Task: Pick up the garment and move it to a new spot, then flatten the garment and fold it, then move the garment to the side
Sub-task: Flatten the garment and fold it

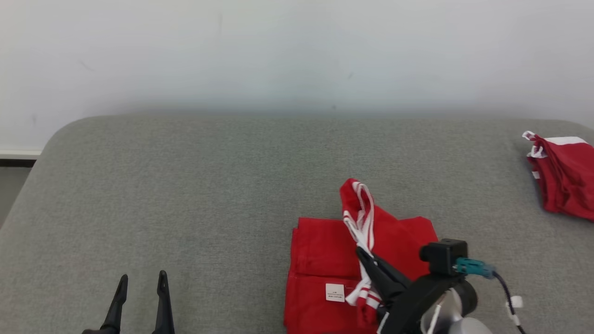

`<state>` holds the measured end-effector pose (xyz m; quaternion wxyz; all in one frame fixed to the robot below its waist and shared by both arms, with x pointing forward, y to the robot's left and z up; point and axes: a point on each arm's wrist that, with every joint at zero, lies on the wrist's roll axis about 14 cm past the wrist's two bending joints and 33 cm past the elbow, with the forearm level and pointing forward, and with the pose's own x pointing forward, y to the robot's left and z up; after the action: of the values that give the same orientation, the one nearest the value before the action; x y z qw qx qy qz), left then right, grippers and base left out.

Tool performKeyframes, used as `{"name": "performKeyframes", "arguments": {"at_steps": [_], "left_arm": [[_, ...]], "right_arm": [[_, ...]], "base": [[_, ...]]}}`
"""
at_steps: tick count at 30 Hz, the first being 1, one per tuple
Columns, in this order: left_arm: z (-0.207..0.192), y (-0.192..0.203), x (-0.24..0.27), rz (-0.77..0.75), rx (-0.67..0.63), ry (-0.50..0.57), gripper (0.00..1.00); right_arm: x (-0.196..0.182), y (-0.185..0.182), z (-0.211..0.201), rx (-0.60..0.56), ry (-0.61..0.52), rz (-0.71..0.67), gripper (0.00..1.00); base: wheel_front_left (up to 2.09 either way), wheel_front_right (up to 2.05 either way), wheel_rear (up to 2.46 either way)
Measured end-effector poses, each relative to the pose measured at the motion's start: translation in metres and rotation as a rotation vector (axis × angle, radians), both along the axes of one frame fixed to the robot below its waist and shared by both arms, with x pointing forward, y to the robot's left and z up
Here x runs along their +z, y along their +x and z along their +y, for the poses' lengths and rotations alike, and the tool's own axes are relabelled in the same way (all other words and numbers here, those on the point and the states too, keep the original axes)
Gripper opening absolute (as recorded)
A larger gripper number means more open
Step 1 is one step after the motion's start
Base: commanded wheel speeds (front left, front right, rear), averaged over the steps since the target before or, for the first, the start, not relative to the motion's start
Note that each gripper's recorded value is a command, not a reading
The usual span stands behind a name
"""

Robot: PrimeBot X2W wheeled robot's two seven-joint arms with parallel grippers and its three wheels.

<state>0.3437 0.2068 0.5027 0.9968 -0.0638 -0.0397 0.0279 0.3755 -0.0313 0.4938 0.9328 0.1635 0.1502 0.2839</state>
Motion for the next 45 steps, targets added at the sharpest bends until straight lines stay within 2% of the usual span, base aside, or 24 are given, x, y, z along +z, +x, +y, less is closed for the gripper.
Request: {"name": "performKeyframes", "arguments": {"at_steps": [12,13,14,15,20,29,36,45], "left_arm": [[0.012,-0.009,-0.003,0.009,0.045,-0.005,1.0],[0.012,-0.01,-0.003,0.011,0.047,-0.006,1.0],[0.013,-0.01,-0.004,0.014,0.049,-0.006,1.0],[0.013,-0.01,-0.005,0.017,0.05,-0.006,1.0],[0.01,-0.004,-0.003,0.011,0.038,-0.006,1.0],[-0.008,0.01,0.001,-0.002,-0.02,-0.002,1.0],[-0.019,0.022,0.005,-0.013,-0.059,0.007,1.0],[-0.03,0.028,0.006,-0.018,-0.098,0.03,1.0]], "right_arm": [[-0.031,0.008,0.042,0.065,-0.021,0.082,0.0],[-0.034,0.007,0.045,0.07,-0.024,0.088,0.29],[-0.037,0.006,0.048,0.079,-0.029,0.093,0.96],[-0.037,0.006,0.052,0.089,-0.029,0.086,1.0],[-0.019,0.026,0.037,0.032,-0.026,-0.038,1.0],[0.025,0.055,-0.057,-0.213,-0.028,-0.286,1.0],[0.041,0.035,-0.125,-0.381,-0.078,-0.389,1.0],[0.042,0.0,-0.156,-0.495,-0.091,-0.417,1.0]], "base": [[0.0,0.0,0.0],[0.0,0.0,0.0],[0.0,0.0,0.0],[0.0,0.0,0.0],[0.0,0.0,0.0],[0.0,0.0,0.0],[0.0,0.0,0.0],[0.0,0.0,0.0]]}}
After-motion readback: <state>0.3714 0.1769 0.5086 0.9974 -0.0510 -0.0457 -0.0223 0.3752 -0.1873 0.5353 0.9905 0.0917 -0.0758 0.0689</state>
